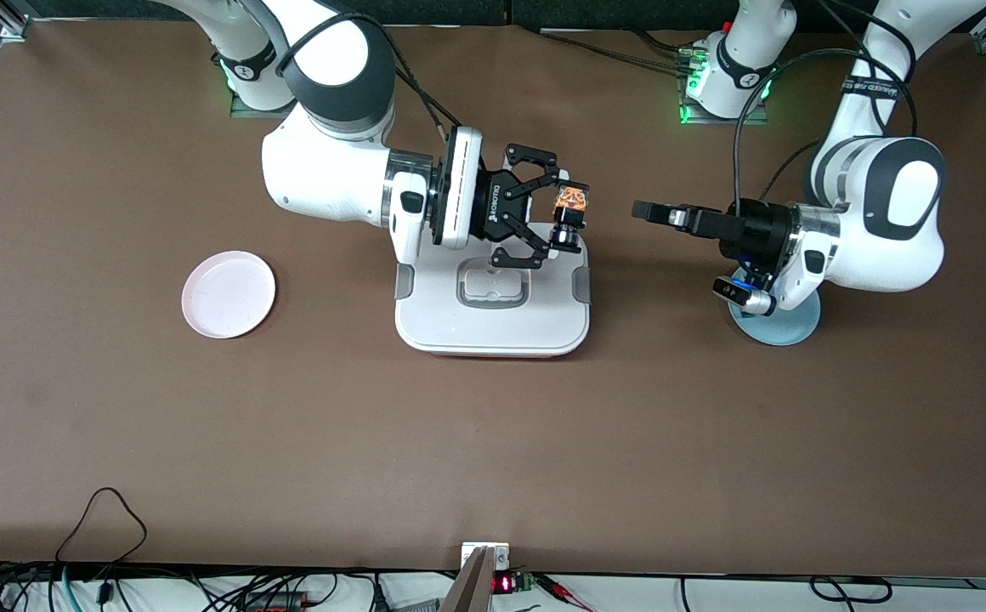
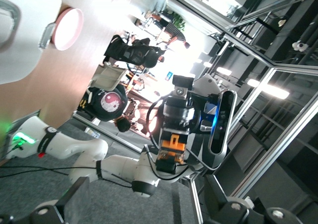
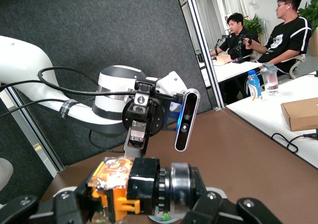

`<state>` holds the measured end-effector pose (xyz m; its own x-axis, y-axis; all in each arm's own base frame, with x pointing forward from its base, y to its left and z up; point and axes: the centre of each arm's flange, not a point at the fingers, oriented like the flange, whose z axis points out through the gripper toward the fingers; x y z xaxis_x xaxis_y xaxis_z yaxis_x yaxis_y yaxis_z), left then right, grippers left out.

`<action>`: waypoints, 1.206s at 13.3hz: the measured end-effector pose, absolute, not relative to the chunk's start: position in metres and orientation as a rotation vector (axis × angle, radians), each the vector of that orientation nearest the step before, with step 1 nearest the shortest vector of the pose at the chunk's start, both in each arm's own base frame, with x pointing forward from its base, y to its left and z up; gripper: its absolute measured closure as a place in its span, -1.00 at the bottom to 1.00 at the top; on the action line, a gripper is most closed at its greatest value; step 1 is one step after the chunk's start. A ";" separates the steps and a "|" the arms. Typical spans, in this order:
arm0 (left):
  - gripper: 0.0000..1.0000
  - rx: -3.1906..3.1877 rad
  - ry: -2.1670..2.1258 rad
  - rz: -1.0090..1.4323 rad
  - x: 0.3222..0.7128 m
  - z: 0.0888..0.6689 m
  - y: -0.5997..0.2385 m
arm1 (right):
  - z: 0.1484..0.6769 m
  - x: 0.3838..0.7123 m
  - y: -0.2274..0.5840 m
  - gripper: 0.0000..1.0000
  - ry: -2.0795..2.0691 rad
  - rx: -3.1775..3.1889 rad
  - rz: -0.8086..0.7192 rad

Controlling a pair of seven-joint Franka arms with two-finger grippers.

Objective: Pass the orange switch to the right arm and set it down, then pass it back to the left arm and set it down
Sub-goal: 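Hold the switch over the box while the left gripper reaches toward it, then close the left gripper on the switch held by the right gripper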

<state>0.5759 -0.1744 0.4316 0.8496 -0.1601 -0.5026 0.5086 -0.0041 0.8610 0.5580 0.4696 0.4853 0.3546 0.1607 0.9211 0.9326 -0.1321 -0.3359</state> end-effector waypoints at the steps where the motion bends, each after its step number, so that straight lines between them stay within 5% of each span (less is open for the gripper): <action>1: -1.00 1.478 0.299 -0.532 0.576 0.433 -0.183 | 0.486 0.558 0.469 -0.45 -1.016 -1.564 -0.921; 9: -0.96 1.418 0.377 -0.499 0.569 0.439 -0.239 | 0.486 0.560 0.468 -0.45 -1.013 -1.571 -0.927; 16: -0.52 1.418 0.380 -0.535 0.562 0.449 -0.251 | 0.486 0.560 0.468 -0.45 -1.011 -1.574 -0.930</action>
